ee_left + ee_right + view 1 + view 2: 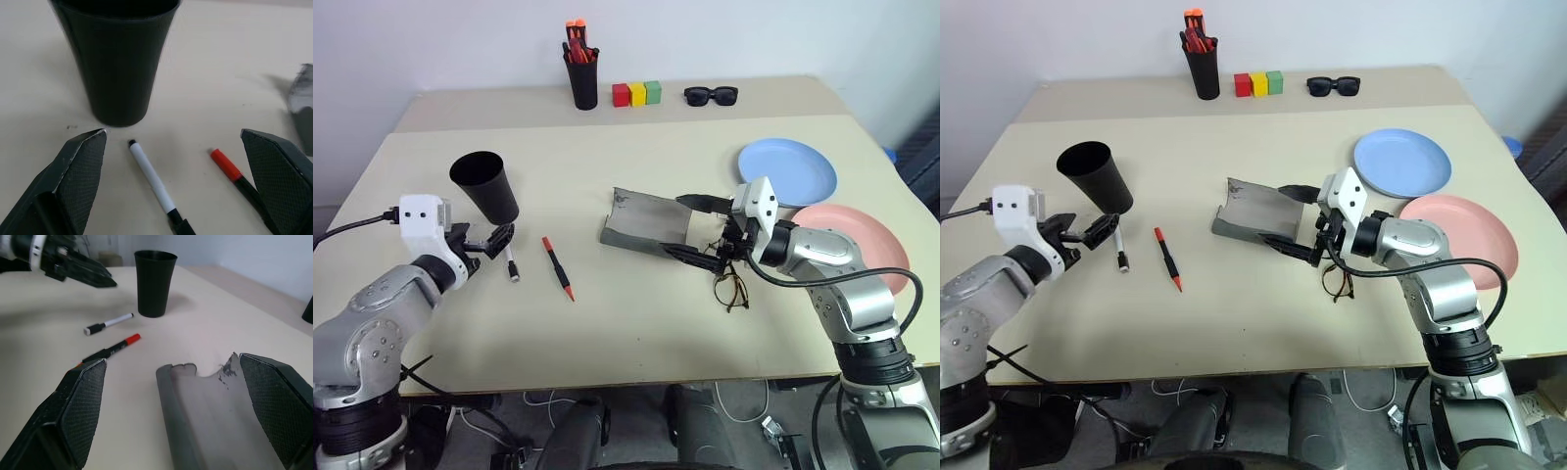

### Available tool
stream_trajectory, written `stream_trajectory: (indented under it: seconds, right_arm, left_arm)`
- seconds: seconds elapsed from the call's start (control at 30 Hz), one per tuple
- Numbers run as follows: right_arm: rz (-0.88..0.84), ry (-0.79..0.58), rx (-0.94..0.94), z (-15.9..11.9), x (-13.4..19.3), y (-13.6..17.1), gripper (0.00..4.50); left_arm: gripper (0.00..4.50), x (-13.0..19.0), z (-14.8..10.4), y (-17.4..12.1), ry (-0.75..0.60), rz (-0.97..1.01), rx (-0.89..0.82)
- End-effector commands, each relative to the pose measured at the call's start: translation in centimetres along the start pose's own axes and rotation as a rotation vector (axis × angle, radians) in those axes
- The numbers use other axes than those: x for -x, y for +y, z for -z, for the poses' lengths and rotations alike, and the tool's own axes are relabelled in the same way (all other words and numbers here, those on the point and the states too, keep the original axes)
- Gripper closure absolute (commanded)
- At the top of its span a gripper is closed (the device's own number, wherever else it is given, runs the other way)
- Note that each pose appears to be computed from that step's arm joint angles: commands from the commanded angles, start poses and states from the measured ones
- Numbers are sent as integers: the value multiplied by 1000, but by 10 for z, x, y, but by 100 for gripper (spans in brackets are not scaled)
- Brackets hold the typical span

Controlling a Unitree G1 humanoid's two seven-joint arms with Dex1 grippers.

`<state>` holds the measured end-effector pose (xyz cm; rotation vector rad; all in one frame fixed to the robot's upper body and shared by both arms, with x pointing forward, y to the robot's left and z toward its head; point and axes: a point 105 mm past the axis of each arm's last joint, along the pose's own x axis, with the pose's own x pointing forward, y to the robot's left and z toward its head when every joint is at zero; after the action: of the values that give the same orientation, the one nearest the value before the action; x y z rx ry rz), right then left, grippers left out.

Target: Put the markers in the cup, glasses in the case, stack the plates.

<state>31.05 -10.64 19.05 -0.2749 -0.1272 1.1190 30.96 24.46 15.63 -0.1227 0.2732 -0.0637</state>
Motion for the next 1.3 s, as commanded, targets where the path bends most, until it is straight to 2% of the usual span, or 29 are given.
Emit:
stream_trajectory:
  seconds: [0.03, 0.2, 0.43, 0.7, 0.8, 1.03, 1.17, 1.3]
  right_arm:
    - [-14, -43, 41, -12, -2, 0, 7]
    - [-13, -37, 29, -8, -1, 0, 7]
    - [-9, -18, 27, -4, 2, 3, 7]
    - [0, 0, 20, -1, 6, 4, 7]
    - [4, 1, 20, -2, 5, 3, 0]
    - [15, 8, 18, -1, 7, 2, 0]
    - [17, 10, 16, -1, 8, 3, 0]
    - [5, 24, -6, 1, 11, 2, 0]
  left_arm:
    - [0, 1, 2, 9, 63, -143, 24]
    - [0, -7, 6, 1, 119, -175, 132]
    - [0, -15, 26, 2, 225, -235, 152]
    - [0, -33, 30, -1, 260, -228, 181]
    - [83, -36, 36, -5, 306, -200, 159]
    - [437, -29, 59, -5, 430, -187, 170]
    - [445, -28, 58, -7, 435, -170, 150]
    - [445, -27, 38, -15, 343, -111, 114]
